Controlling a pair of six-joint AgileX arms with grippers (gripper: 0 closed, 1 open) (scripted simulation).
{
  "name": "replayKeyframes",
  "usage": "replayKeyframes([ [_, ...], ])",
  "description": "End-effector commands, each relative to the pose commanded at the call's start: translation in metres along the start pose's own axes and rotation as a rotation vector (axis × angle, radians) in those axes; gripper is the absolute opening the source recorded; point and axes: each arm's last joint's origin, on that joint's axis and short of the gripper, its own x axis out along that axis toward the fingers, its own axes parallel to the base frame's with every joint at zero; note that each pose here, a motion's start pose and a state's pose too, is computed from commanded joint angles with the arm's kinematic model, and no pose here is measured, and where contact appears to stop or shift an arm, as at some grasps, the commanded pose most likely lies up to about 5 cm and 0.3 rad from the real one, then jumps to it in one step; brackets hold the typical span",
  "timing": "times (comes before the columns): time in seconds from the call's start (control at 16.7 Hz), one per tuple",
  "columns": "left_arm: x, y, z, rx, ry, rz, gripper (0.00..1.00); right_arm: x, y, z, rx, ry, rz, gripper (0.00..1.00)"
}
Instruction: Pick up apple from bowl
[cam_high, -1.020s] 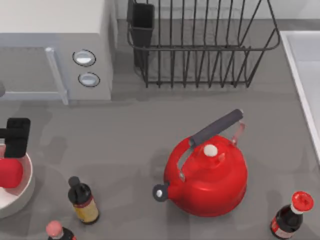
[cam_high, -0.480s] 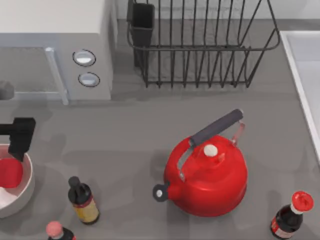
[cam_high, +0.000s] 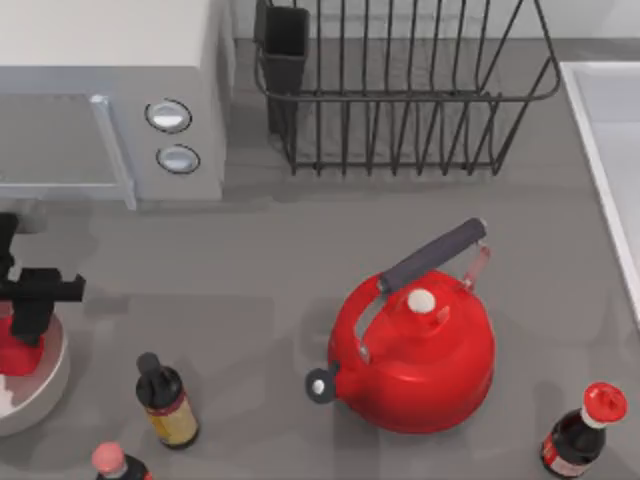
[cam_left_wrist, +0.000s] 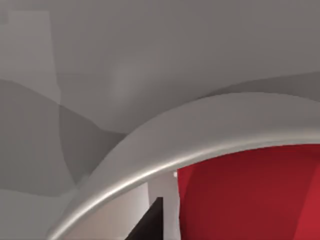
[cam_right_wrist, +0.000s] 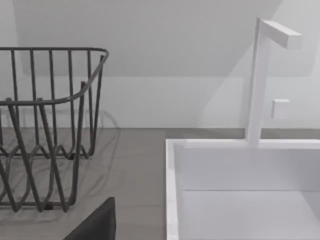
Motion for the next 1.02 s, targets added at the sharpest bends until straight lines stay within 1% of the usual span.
replayKeyframes([
  [0.18, 0.035, 0.000, -0.002, -0.001, -0.008, 0.000, 1.00, 0.000, 0.000, 0.000, 0.000, 0.000, 0.000, 1.00],
  [0.3, 0.050, 0.000, -0.006, -0.001, 0.005, 0.000, 1.00, 0.000, 0.000, 0.000, 0.000, 0.000, 0.000, 1.00],
  [0.6, 0.053, 0.000, -0.007, -0.001, 0.010, 0.000, 1.00, 0.000, 0.000, 0.000, 0.000, 0.000, 0.000, 1.00],
  [1.02, 0.053, 0.000, -0.007, -0.001, 0.010, 0.000, 0.47, 0.000, 0.000, 0.000, 0.000, 0.000, 0.000, 1.00],
])
